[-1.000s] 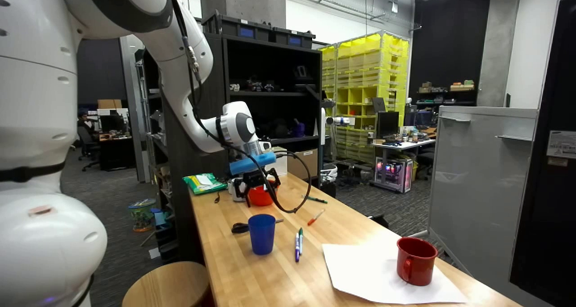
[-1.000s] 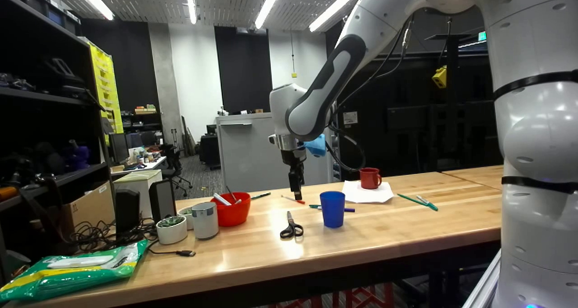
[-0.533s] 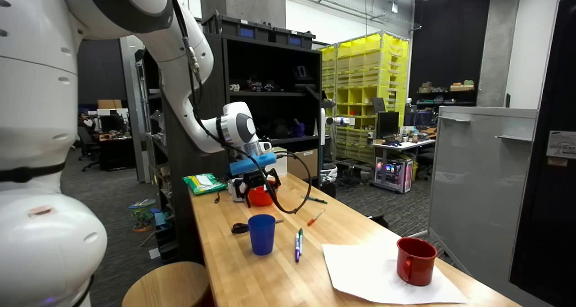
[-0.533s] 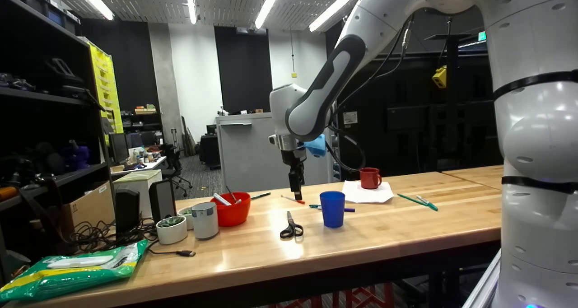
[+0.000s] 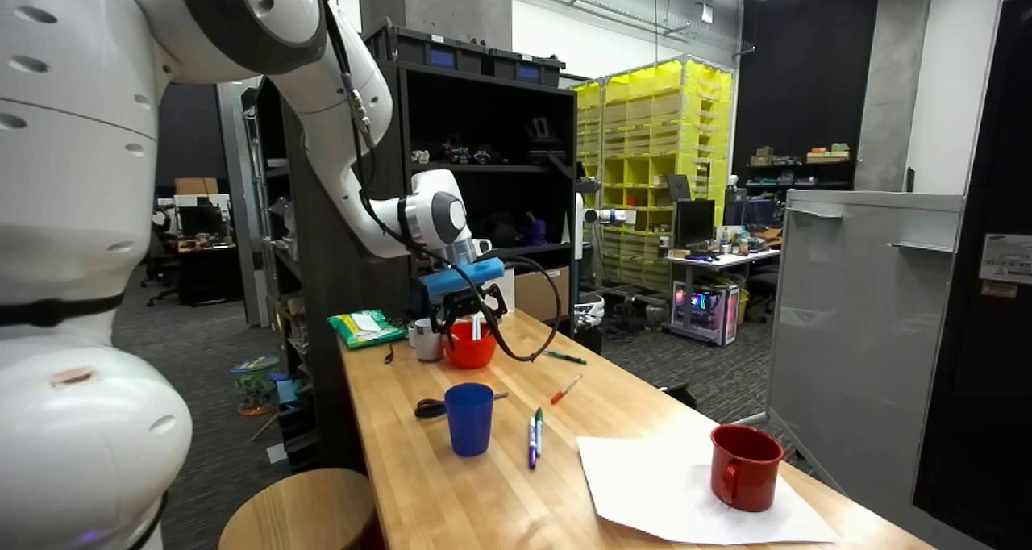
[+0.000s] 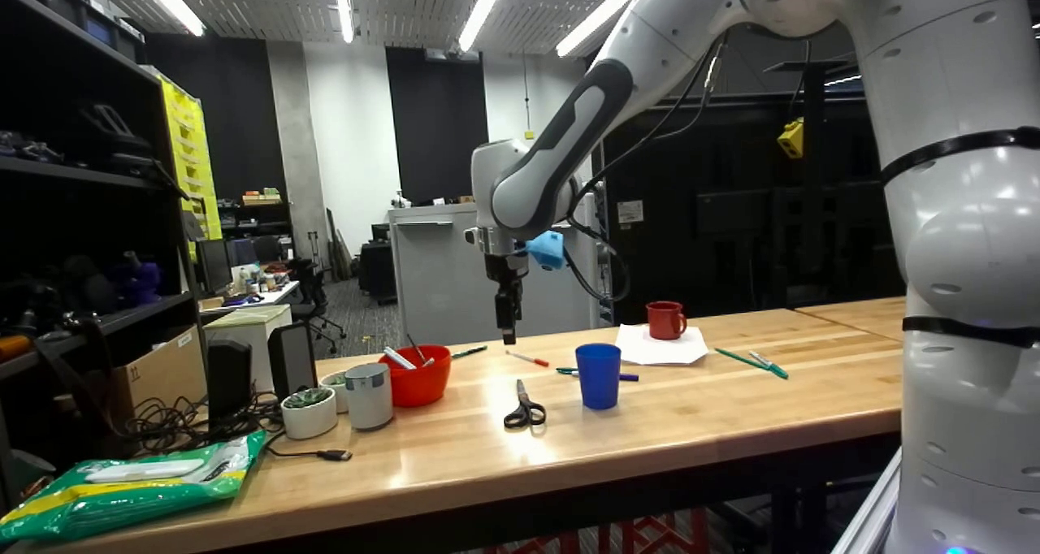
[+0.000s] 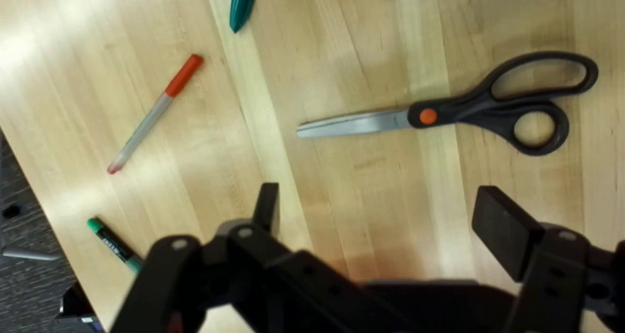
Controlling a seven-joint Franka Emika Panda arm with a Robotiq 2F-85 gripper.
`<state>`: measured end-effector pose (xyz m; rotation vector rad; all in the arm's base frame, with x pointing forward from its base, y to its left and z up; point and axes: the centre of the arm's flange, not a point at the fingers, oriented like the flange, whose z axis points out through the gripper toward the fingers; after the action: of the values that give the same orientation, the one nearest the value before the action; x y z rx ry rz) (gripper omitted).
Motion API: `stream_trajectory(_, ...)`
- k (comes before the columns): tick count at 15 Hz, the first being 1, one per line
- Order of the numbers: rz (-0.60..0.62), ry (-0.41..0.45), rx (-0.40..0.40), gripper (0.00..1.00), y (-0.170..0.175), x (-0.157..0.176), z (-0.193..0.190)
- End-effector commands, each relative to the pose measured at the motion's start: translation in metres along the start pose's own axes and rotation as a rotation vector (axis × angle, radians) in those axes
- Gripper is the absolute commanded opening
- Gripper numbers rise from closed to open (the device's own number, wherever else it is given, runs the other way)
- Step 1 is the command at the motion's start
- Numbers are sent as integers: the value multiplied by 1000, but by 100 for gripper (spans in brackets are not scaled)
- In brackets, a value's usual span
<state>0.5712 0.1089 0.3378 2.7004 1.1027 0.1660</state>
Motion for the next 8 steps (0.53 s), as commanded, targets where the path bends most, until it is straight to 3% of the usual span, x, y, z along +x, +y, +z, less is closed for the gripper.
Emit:
stream_trajectory(1,-16,50,22,100,18,43,1)
stream_trajectory(8,-13,123,33,100,46,108,13)
